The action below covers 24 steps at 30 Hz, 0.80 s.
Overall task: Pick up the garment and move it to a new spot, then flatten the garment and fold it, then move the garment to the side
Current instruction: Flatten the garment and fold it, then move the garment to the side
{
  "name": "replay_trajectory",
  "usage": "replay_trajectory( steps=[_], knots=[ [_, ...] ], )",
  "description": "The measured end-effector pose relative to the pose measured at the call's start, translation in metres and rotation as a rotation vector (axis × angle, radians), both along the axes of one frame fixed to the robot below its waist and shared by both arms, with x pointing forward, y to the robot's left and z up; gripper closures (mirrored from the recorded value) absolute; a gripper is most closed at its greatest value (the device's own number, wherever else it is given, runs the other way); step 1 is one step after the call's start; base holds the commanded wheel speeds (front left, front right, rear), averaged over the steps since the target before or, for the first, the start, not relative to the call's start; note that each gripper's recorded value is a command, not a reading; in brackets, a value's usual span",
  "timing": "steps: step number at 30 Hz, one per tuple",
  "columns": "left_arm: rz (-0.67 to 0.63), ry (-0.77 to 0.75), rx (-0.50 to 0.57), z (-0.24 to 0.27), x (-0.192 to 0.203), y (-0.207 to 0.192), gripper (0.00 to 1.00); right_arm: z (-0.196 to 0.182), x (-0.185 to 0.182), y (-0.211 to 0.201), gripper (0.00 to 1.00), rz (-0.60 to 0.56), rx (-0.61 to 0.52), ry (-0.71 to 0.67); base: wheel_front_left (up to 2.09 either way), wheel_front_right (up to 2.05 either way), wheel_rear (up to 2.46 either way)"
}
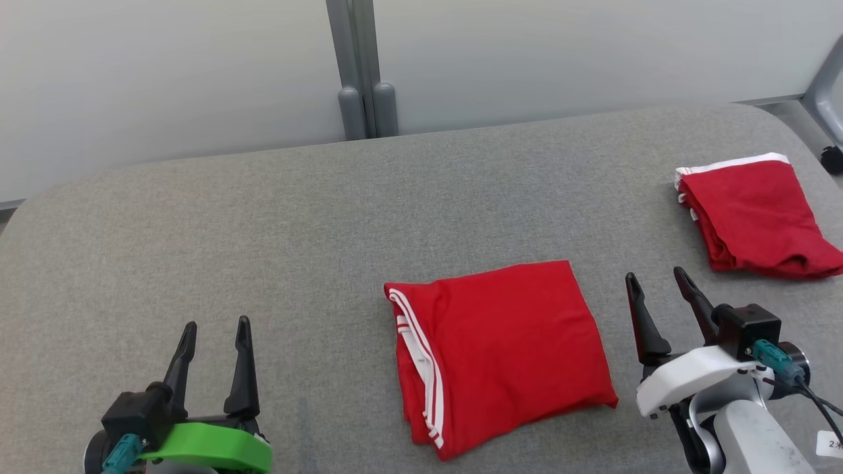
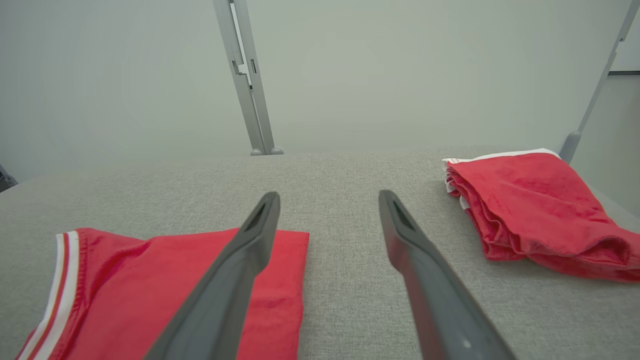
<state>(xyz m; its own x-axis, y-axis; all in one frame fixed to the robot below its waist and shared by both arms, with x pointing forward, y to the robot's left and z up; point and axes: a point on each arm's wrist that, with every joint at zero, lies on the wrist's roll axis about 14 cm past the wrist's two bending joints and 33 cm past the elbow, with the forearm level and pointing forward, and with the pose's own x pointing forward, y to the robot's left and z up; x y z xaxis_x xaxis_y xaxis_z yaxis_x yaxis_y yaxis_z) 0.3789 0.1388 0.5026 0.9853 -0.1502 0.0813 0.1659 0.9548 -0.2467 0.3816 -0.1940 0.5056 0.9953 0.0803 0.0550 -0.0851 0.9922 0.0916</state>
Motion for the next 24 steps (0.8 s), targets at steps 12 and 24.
replay_trajectory(
  steps=[12,24],
  knots=[
    [0.059,0.019,0.001,-0.006,-0.009,0.02,0.0,0.002,0.013,0.007,0.0,0.015,0.038,-0.002,0.0,0.0,0.0],
    [0.078,0.025,0.02,-0.008,-0.011,0.027,0.0,-0.001,0.018,0.013,0.0,0.018,0.058,0.005,0.0,0.0,0.0]
  ],
)
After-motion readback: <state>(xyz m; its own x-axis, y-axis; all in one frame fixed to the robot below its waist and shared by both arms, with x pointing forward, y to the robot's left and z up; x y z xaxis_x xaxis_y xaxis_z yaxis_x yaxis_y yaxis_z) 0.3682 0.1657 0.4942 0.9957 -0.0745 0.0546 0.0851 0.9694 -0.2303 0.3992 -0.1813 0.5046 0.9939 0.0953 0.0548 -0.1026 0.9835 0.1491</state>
